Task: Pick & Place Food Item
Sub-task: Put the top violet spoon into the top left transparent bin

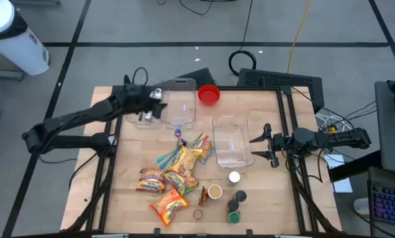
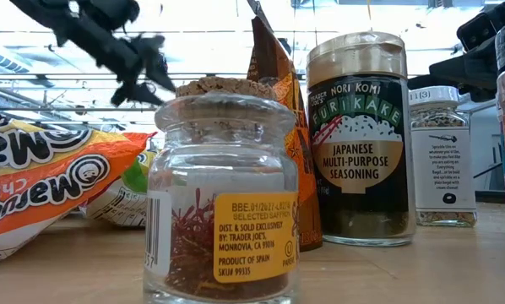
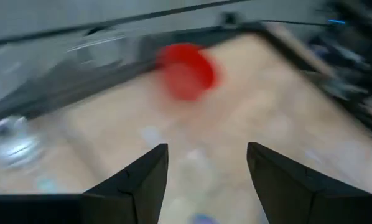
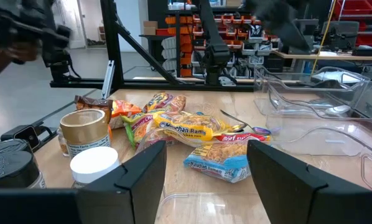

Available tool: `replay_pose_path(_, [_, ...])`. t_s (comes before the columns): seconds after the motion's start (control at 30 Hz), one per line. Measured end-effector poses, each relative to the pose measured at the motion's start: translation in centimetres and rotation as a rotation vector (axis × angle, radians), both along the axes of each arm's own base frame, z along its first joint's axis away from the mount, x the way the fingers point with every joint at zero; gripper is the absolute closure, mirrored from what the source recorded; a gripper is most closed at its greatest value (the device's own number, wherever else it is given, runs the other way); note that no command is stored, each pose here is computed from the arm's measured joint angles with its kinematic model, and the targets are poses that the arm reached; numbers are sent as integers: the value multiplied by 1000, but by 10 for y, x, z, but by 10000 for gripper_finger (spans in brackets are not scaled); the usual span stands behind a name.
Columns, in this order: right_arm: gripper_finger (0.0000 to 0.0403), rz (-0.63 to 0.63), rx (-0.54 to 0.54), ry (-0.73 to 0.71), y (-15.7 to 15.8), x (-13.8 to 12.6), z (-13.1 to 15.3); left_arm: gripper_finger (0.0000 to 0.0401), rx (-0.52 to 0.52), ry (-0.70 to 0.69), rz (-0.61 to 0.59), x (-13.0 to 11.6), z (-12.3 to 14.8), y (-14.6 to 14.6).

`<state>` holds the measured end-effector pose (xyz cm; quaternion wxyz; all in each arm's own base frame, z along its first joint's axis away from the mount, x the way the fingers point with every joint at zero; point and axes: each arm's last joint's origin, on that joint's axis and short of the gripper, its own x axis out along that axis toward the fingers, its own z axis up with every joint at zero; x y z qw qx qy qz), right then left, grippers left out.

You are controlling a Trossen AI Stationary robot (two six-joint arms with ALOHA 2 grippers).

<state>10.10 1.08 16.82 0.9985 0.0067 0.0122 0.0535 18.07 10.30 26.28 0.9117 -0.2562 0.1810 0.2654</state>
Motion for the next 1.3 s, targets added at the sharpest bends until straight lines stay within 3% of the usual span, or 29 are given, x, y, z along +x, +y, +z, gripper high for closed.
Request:
replay_pose_path(0.13, [187, 0, 0, 0, 0, 0, 0, 174, 112, -67, -295, 9, 15, -46])
replay_pose_path(0.27, [187, 0, 0, 0, 0, 0, 0, 174, 170, -45, -603, 21, 11, -92])
replay_pose_path(0.4, [184, 0, 0, 0, 0, 0, 0, 174, 270, 39, -757, 36, -5, -127])
replay_pose_path(0.57, [187, 0, 0, 0, 0, 0, 0, 174, 467, 182, -773, 57, -32, -152])
replay_pose_path(0.73, [186, 0, 0, 0, 0, 0, 0, 174, 632, 361, -757, 73, -63, -159])
replay_pose_path(1.03, [187, 0, 0, 0, 0, 0, 0, 174, 653, 581, -601, 87, -104, -148])
replay_pose_path(1.3, [184, -1, 0, -1, 0, 0, 0, 174, 629, 614, -512, 93, -116, -141])
